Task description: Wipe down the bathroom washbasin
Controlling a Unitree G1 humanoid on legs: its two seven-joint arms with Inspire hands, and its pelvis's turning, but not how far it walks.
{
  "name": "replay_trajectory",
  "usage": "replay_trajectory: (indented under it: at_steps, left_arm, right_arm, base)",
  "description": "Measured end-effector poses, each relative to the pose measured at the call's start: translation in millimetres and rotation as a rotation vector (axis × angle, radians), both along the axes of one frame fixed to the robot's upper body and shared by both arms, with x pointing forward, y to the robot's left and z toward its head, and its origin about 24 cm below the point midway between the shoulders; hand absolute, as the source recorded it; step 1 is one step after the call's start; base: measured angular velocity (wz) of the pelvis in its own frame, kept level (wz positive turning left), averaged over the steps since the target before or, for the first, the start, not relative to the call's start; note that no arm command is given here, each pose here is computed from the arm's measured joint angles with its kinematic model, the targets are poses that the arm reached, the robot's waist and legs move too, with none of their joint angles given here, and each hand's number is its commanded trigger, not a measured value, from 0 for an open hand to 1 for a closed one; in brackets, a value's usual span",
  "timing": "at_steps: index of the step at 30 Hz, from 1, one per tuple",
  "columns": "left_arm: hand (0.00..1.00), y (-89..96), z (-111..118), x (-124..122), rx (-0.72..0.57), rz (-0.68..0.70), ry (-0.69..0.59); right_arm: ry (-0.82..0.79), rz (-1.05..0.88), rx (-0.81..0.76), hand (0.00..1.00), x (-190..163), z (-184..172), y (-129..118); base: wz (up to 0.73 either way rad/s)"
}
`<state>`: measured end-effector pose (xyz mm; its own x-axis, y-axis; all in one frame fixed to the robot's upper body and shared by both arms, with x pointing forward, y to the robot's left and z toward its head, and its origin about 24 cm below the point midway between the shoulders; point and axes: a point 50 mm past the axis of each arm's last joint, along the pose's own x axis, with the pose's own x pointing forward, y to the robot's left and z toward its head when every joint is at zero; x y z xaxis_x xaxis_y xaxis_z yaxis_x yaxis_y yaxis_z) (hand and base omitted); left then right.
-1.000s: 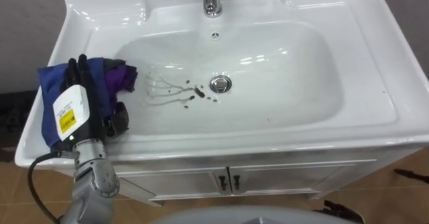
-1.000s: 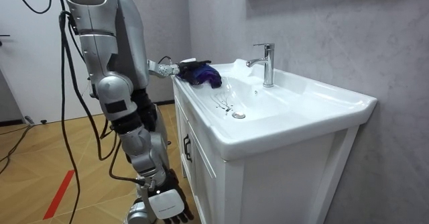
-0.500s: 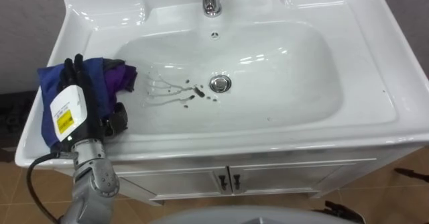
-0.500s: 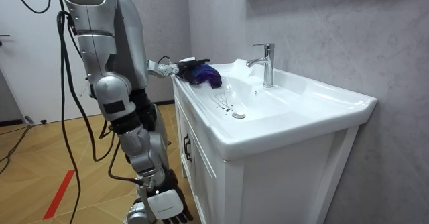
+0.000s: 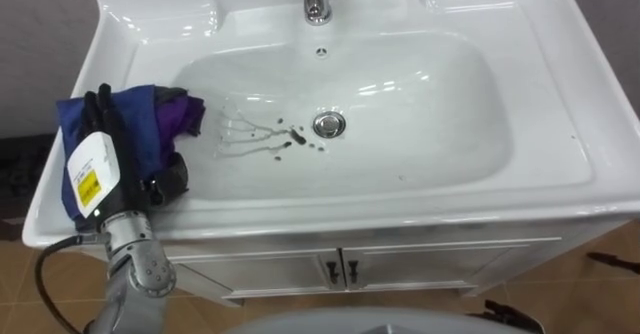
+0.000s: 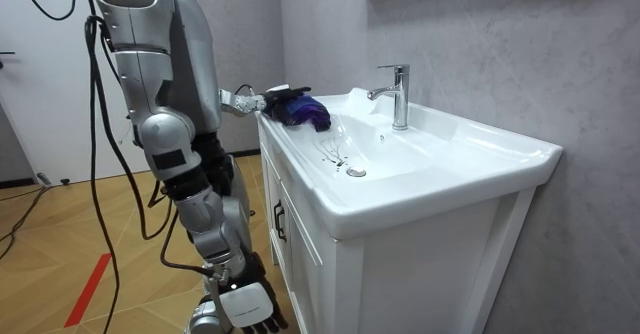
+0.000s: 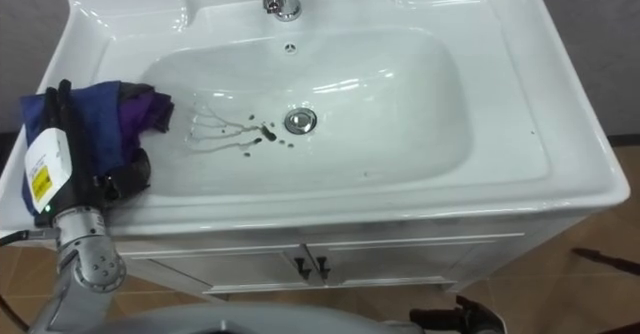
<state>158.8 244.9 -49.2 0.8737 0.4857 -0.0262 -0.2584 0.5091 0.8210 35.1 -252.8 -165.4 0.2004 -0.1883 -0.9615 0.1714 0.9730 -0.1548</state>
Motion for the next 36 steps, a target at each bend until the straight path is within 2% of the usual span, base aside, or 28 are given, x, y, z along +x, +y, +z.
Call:
replay_trajectory:
  at_steps: [14,23,24,25,26,27,36]
  left_arm:
    - [0.00,1.3,-5,-1,0.012,0.030,-0.011]
    - [0.00,3.8,-7,-4,-0.027,0.070,-0.011]
    - [0.17,3.9,-8,-3,-0.028,0.070,-0.008]
    - [0.59,3.9,-8,-3,-0.029,0.070,-0.007]
    - [0.83,3.9,-9,-2,-0.032,0.069,-0.003]
    - [1.00,4.2,-10,-2,-0.041,0.071,0.000]
    - [1.00,9.2,-13,-4,-0.058,0.101,0.015]
  right_arm:
    - [0.013,0.005,-0.001,0.00,-1,0,0]
    - [0.027,-0.005,-0.001,0.00,-3,-1,0]
    - [0.032,-0.007,-0.002,0.00,-3,-1,0]
    - [0.034,-0.008,-0.004,0.00,-3,-1,0]
    - [0.037,-0.008,-0.006,0.00,-3,-1,0]
    - [0.039,-0.009,-0.007,0.00,-3,-1,-1]
    - [0.048,-0.042,-0.030,0.00,-9,0,-4]
  base:
    - [-0.01]
    - [-0.03]
    - [0.00]
    - [0.00]
    - [0.00]
    - [0.00]
    - [-0.03]
